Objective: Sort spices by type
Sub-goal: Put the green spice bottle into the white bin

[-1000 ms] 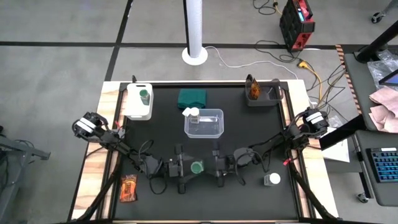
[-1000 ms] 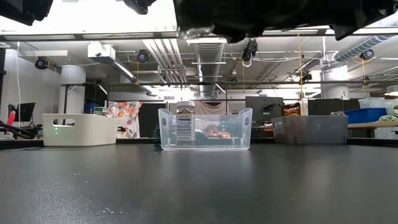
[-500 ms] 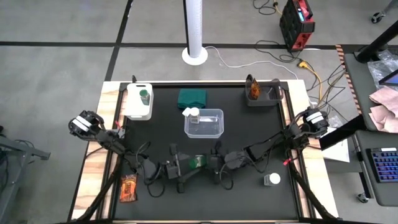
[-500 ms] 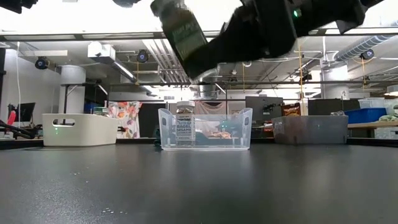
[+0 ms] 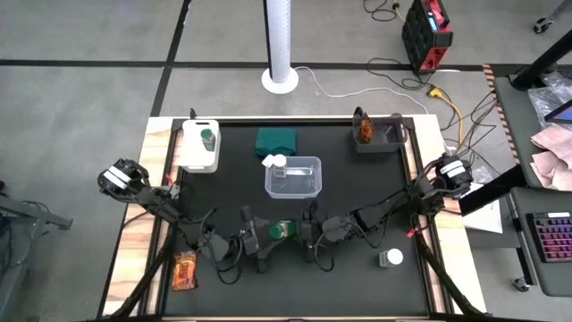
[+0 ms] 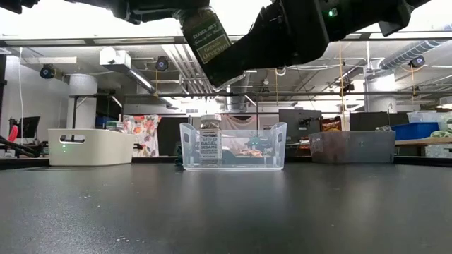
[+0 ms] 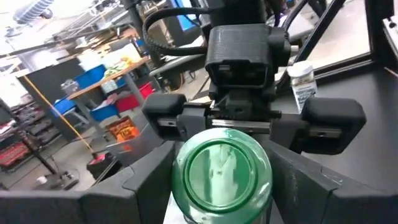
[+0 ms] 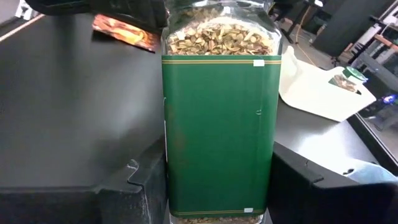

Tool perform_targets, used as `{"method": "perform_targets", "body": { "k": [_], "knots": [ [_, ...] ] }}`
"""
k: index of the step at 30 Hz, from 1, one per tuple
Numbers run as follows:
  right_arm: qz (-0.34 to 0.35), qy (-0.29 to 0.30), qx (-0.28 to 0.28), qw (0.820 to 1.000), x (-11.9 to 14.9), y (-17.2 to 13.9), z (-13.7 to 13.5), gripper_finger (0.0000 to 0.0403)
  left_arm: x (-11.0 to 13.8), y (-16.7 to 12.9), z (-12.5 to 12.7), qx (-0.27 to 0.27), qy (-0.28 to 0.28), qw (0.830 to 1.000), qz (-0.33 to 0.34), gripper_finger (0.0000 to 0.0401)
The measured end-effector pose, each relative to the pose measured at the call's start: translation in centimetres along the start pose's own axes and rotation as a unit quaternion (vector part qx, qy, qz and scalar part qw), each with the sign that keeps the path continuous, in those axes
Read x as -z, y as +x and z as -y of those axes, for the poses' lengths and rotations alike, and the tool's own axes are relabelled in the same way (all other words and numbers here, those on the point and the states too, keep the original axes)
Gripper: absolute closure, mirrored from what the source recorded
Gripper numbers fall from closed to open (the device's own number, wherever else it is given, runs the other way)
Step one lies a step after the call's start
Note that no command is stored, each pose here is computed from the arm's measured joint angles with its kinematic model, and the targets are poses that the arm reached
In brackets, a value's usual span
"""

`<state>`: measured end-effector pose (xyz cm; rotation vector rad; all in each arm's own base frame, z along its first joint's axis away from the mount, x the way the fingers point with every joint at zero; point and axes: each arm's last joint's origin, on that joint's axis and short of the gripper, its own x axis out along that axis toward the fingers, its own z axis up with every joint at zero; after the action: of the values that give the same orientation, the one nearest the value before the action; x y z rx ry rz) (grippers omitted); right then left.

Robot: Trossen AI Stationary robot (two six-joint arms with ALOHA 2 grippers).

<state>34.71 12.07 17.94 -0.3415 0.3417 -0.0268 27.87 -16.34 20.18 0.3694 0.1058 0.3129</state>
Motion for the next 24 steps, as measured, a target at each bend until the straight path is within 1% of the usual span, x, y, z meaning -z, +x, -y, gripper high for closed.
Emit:
{"method": "perform_targets", "body": {
  "k": [5, 11, 19, 22, 23, 24],
  "knots": [
    [0.001, 0.0, -0.005, 1.0, -0.01, -0.02, -0.06, 0.0213, -0.06, -0.03, 0.11, 0.014, 0.002, 1.0, 0.004, 0.0182],
    [0.0, 0.0, -0.005, 1.0, 0.0, -0.02, -0.07, 0.0213, -0.05, -0.04, 0.1, 0.014, 0.002, 1.0, 0.003, 0.0212],
    [0.001, 0.003, -0.007, 1.0, -0.01, -0.02, -0.08, 0.0213, -0.23, 0.0, 0.09, 0.013, -0.002, 1.0, 0.003, 0.0212],
    [0.004, 0.013, -0.008, 1.0, -0.09, 0.0, -0.04, 0.0213, -0.53, -0.12, -0.22, 0.003, -0.013, 1.0, 0.003, 0.0212],
    [0.006, 0.015, -0.008, 1.0, -0.15, 0.01, -0.02, 0.0206, -0.71, -0.19, -0.36, 0.002, -0.016, 1.0, 0.004, 0.0212],
    [0.008, 0.017, -0.005, 1.0, -0.19, 0.01, -0.01, 0.0191, -0.86, -0.25, -0.51, 0.001, -0.019, 1.0, 0.005, 0.0212]
  ]
}}
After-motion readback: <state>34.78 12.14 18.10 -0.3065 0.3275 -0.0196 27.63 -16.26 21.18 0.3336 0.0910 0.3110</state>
